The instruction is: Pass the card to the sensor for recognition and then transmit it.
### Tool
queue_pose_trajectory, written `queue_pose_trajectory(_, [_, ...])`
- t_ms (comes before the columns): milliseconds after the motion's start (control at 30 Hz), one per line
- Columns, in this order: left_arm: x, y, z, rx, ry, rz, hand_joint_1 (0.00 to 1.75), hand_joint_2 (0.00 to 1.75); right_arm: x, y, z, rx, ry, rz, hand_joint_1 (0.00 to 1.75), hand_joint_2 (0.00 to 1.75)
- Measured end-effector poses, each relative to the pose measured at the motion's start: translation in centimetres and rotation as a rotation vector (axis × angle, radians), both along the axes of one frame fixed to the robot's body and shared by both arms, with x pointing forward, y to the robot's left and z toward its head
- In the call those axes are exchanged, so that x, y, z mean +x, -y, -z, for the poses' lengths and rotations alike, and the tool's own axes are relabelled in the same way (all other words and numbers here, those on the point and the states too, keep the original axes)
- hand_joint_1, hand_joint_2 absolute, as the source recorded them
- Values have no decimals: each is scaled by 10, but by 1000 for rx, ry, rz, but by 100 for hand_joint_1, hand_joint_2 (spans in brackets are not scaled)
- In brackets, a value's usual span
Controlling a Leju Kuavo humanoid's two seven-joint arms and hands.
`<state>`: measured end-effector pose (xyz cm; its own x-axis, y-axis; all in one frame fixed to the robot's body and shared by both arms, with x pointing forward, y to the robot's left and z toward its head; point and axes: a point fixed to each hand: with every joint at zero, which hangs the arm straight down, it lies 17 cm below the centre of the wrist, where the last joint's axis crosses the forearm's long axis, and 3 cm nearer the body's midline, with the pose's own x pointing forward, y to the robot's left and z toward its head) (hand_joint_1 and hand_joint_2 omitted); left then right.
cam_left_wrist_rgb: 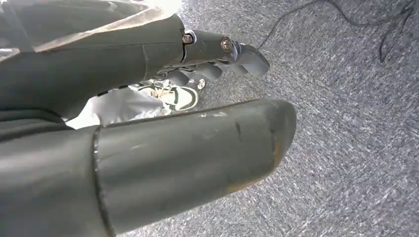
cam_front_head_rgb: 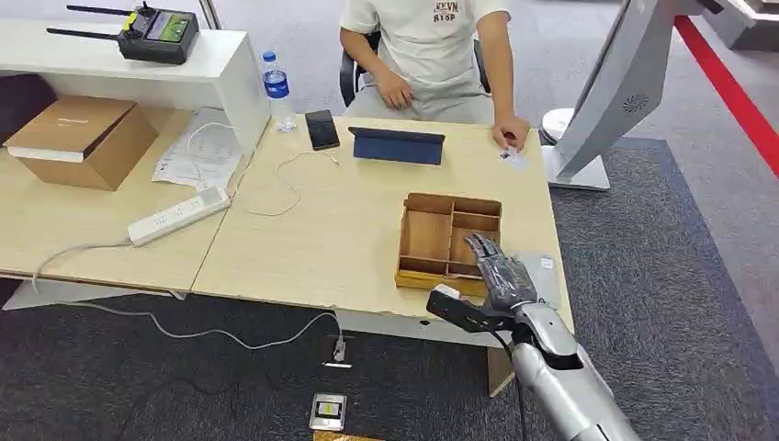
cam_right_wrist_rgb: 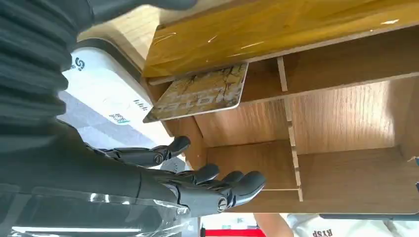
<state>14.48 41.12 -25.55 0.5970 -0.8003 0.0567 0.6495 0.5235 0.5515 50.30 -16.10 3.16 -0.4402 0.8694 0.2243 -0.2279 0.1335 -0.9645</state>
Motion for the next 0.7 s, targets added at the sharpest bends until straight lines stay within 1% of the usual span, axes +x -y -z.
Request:
queue_pose_trajectory(233, [1,2,0,-6,5,6,0,0,-2,4,5,4,-26,10,175,175])
queue_pose_trajectory(700, [1,2,0,-6,4,9,0,0,-3,7,7,1,-40,11,175,175])
